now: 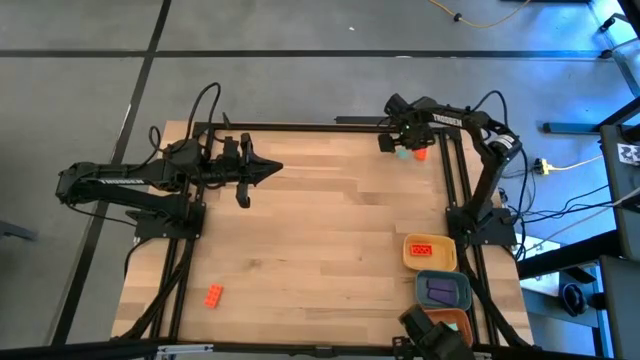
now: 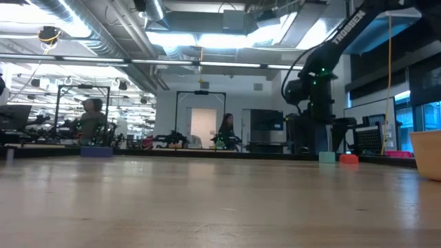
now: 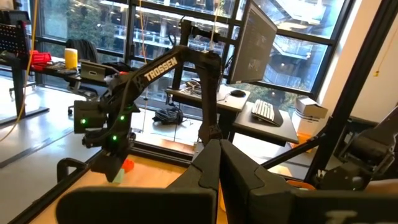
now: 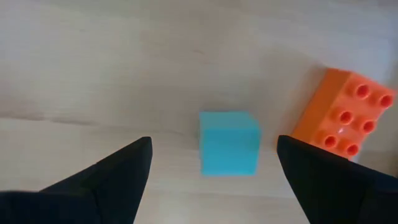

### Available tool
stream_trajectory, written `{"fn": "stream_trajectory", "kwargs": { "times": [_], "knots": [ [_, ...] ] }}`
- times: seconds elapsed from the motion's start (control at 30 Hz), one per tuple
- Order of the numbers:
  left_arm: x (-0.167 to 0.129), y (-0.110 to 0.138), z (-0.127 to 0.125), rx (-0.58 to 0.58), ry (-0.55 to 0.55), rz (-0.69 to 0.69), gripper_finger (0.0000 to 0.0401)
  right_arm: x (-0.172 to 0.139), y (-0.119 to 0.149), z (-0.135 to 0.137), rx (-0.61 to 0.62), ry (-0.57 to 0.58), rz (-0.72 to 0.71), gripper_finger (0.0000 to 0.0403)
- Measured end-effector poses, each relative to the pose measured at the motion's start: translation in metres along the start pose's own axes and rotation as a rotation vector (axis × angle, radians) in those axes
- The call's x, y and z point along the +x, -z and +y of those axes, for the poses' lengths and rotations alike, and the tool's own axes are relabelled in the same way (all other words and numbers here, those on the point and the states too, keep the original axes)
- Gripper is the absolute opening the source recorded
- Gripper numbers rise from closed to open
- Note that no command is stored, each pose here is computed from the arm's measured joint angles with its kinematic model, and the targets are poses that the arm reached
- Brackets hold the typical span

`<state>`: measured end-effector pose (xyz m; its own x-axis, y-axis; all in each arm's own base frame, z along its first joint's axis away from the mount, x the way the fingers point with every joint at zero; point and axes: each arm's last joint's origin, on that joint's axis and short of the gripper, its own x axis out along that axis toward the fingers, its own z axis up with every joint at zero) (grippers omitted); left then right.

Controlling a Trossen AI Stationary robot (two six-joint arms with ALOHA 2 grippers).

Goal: Sort & place blocks by color
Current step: Put the light blue block into the orange bin

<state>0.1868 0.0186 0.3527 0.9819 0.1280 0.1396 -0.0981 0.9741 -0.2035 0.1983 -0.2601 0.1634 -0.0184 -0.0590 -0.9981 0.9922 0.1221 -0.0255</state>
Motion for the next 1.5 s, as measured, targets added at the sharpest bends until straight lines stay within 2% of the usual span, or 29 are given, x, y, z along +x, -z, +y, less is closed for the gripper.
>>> {"fn": "stream_trajectory", "kwargs": {
  "times": [0.3,0.7,0.83,1.07,1.3,1.5],
  "knots": [
    [0.0,0.0,0.0,0.0,0.0,0.0,0.0,0.023,-0.002,0.003,0.04,0.021,0.073,0.0343],
    [0.0,0.0,0.0,0.001,0.0,0.0,0.0,0.027,-0.003,0.005,0.036,0.01,0.082,0.0278],
    [0.0,0.0,0.0,0.001,0.0,0.0,0.0,0.028,-0.003,0.005,0.033,0.004,0.081,0.0238],
    [0.0,0.0,0.0,0.001,0.001,0.0,0.0,0.028,-0.003,0.006,0.012,-0.009,0.087,0.0136],
    [0.0,0.0,0.0,0.0,0.002,0.0,0.0,0.028,-0.003,0.006,0.003,-0.01,0.089,0.0137],
    [0.0,0.0,0.0,0.001,0.0,0.0,0.0,0.023,-0.002,0.004,-0.054,-0.01,0.064,0.0137]
  ]
}}
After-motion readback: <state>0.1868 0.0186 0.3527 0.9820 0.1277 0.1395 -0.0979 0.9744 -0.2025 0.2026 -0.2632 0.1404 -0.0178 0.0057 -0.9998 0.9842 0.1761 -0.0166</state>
